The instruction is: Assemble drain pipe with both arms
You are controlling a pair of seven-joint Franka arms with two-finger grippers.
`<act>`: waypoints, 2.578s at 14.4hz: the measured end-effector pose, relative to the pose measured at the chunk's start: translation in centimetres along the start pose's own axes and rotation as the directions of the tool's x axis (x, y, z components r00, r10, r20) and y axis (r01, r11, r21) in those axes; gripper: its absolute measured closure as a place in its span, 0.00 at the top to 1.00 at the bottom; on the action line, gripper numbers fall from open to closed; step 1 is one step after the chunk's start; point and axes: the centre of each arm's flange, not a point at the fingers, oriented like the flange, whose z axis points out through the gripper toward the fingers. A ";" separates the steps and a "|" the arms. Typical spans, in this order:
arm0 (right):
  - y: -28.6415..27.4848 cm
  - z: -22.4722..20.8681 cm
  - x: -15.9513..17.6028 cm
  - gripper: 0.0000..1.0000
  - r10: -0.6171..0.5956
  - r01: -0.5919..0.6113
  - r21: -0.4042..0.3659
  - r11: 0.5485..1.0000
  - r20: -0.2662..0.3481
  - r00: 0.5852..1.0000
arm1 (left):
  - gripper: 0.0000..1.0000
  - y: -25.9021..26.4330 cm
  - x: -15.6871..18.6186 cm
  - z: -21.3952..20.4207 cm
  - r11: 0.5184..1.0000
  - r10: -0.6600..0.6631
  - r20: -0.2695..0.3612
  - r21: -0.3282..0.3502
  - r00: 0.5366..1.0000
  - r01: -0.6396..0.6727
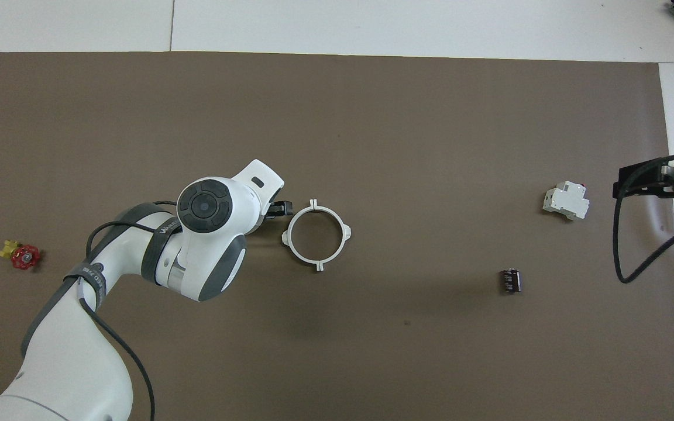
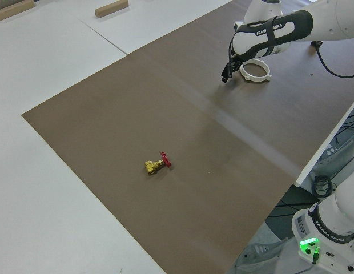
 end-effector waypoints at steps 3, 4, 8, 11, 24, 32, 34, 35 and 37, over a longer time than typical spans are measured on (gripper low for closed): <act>0.0 0.0 0.0 1.00 0.000 0.000 0.000 1.000 0.000 1.000 | 0.99 1.1 -0.9 0.2 1.000 0.024 -0.004 -0.007 1.000 -0.024; 0.0 0.0 0.0 1.00 0.000 0.000 0.000 1.000 0.000 1.000 | 0.99 1.3 -1.0 0.2 1.000 0.029 -0.005 -0.009 1.000 -0.029; 0.0 0.0 0.0 1.00 0.000 0.000 0.000 1.000 0.000 1.000 | 1.00 1.5 -1.2 0.4 0.999 0.033 -0.003 -0.008 0.999 -0.033; 0.0 0.0 0.0 1.00 0.000 0.000 0.000 1.000 0.000 1.000 | 1.00 1.4 -1.2 0.4 0.999 0.032 -0.003 -0.008 0.999 -0.032; 0.0 0.0 0.0 1.00 0.000 0.000 0.000 1.000 0.000 1.000 | 1.00 -12.3 4.1 -10.7 0.990 0.134 0.055 0.041 0.989 -0.137; 0.0 0.0 0.0 1.00 0.000 0.000 0.000 1.000 0.000 1.000 | 1.00 -25.8 5.8 -21.8 0.985 0.158 0.153 0.046 0.975 -0.167; 0.0 0.0 0.0 1.00 0.000 0.000 0.000 1.000 0.000 1.000 | 1.00 -28.0 6.4 -26.7 0.984 0.163 0.151 0.045 0.975 -0.172; 0.0 0.0 0.0 1.00 0.000 0.000 0.000 1.000 0.000 1.000 | 1.00 -29.0 6.7 -29.0 0.983 0.169 0.146 0.045 0.975 -0.178; 0.0 0.0 0.0 1.00 0.000 0.000 0.000 1.000 0.000 1.000 | 1.00 -29.9 6.9 -32.7 0.983 0.170 0.128 0.050 0.977 -0.177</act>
